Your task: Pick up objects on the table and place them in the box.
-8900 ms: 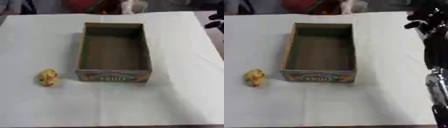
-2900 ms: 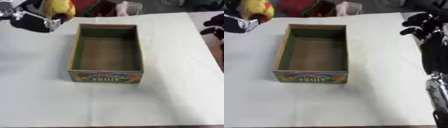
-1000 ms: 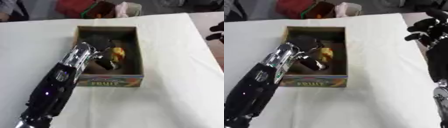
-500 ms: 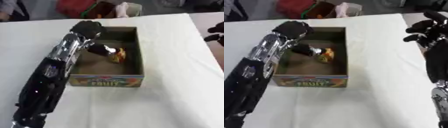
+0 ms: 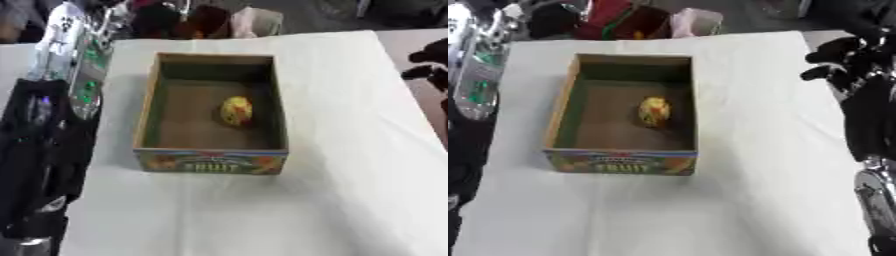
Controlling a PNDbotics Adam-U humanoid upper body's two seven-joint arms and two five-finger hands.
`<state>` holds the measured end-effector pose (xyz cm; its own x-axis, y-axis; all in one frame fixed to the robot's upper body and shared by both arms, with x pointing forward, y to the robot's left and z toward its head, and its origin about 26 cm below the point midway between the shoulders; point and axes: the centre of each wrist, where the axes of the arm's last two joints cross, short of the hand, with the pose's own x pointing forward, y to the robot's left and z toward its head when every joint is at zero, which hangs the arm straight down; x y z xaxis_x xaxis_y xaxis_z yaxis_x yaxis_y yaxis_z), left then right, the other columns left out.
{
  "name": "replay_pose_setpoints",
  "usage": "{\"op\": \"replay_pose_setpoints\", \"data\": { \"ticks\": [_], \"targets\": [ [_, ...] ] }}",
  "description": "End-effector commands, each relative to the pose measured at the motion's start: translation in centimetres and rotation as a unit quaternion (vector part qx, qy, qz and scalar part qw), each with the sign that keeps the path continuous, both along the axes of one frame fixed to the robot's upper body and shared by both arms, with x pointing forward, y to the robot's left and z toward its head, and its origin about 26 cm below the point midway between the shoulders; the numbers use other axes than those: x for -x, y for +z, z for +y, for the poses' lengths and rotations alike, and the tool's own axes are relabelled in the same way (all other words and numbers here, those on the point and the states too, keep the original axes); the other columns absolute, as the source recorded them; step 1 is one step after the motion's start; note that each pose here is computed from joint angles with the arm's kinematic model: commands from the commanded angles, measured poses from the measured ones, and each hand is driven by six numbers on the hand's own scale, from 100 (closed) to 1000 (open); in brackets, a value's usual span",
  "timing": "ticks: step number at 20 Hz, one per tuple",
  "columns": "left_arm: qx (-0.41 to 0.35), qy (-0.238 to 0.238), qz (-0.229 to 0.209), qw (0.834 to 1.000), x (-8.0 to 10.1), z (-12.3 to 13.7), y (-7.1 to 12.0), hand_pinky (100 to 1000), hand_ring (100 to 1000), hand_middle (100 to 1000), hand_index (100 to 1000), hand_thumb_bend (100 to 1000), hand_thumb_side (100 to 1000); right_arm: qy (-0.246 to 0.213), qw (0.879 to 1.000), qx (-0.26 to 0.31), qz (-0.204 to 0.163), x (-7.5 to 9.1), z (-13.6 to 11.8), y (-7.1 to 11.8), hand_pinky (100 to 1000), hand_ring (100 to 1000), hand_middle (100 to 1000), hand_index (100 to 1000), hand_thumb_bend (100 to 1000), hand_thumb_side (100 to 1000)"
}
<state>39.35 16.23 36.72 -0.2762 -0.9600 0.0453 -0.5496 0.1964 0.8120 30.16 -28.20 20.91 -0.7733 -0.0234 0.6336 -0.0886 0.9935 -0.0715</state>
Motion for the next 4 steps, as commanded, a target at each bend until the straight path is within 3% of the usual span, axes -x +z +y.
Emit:
{"op": "replay_pose_setpoints", "data": {
  "ticks": [1,2,3,4],
  "targets": [
    [0.054,0.014,-0.058,0.997,1.9,2.5,1.9,361,498,509,771,100,867,-0.007,1.0,0.005,-0.017,0.4,-0.4,0.8,559,650,591,818,100,924],
    [0.101,0.005,-0.106,0.989,4.0,3.3,2.0,357,495,506,766,100,854,-0.009,1.0,0.005,-0.018,0.4,-0.5,0.9,559,650,591,818,100,924],
    [0.166,-0.018,-0.166,0.972,6.7,4.0,1.5,351,490,501,758,100,842,-0.011,1.0,0.005,-0.019,0.4,-0.6,0.9,559,650,591,818,100,923],
    [0.221,-0.043,-0.212,0.951,8.0,5.0,0.9,347,488,500,753,100,816,-0.013,1.0,0.005,-0.019,0.4,-0.7,0.9,559,650,591,818,100,924]
  ]
}}
